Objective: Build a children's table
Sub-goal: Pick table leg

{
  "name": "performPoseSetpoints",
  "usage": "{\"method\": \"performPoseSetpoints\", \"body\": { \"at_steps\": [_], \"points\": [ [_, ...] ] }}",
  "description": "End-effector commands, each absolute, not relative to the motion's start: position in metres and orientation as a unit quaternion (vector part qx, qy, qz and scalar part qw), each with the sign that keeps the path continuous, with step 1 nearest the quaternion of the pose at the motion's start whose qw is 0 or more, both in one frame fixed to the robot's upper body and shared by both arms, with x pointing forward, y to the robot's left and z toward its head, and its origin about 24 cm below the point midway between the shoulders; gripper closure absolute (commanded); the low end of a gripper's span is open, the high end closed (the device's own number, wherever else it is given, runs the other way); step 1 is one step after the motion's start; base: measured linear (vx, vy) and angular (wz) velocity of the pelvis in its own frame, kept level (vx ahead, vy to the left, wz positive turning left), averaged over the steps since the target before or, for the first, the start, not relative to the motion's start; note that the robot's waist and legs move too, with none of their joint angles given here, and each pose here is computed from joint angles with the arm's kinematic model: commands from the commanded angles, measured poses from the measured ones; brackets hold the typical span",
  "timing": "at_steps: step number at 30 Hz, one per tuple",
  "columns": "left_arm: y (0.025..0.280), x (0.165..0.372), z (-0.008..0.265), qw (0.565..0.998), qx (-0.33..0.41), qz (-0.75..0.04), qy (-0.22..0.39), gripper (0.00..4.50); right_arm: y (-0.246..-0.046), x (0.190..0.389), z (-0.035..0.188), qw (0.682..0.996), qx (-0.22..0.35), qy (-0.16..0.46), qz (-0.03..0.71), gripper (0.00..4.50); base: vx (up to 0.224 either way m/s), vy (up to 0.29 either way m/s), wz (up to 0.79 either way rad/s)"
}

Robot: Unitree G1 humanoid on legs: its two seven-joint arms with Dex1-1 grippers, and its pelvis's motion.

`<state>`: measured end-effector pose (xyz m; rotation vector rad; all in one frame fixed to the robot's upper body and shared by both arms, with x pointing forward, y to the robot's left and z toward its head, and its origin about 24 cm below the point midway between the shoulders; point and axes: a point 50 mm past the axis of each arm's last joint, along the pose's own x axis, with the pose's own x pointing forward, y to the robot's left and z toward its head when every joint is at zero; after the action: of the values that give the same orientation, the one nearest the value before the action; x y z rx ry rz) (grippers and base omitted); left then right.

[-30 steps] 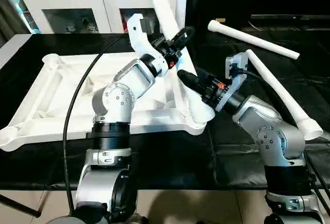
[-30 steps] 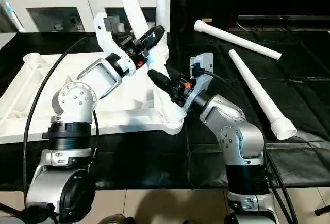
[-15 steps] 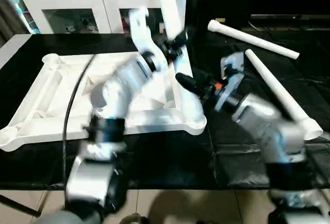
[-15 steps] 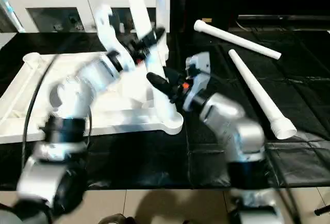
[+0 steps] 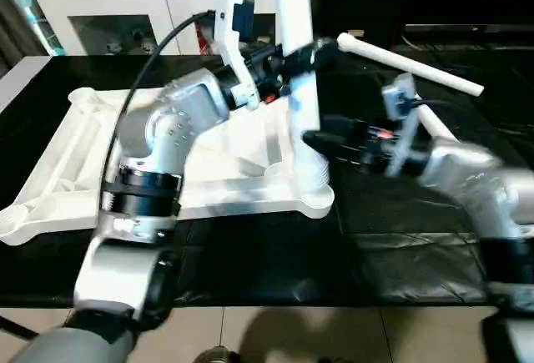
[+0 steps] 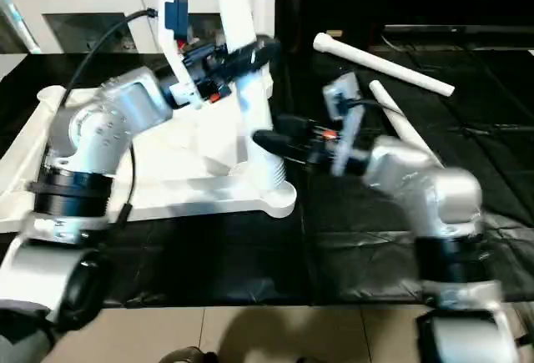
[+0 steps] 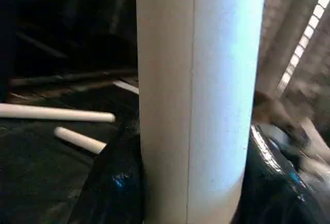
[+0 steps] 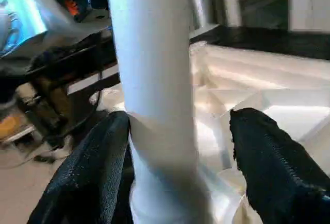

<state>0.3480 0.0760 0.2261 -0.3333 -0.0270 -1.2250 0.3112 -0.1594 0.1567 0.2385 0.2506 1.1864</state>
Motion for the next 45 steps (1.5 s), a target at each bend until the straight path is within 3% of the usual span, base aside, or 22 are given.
{"method": "performPoseSetpoints", "body": {
  "at_steps": [1,10,17,38,45],
  "points": [
    [0.073,0.344,0.240,0.788,-0.144,-0.598,-0.027,2.70,-0.153,0.307,0.160,0.780,0.114,0.126,0.603,1.18,0.000,0.000,0.00],
    [0.065,0.336,0.246,0.758,-0.145,-0.636,-0.026,2.70,-0.142,0.303,0.159,0.743,0.110,0.138,0.645,1.18,0.000,0.000,0.00],
    [0.054,0.322,0.249,0.714,-0.161,-0.681,-0.012,2.70,-0.140,0.307,0.154,0.750,0.100,0.142,0.638,1.18,0.000,0.000,0.00],
    [0.047,0.319,0.251,0.708,-0.157,-0.689,-0.014,2.71,-0.136,0.299,0.151,0.712,0.113,0.154,0.676,1.18,0.000,0.000,0.00],
    [0.047,0.320,0.252,0.710,-0.156,-0.686,-0.017,2.71,-0.135,0.296,0.148,0.705,0.118,0.158,0.681,1.78,0.000,0.000,0.00]
  ]
}}
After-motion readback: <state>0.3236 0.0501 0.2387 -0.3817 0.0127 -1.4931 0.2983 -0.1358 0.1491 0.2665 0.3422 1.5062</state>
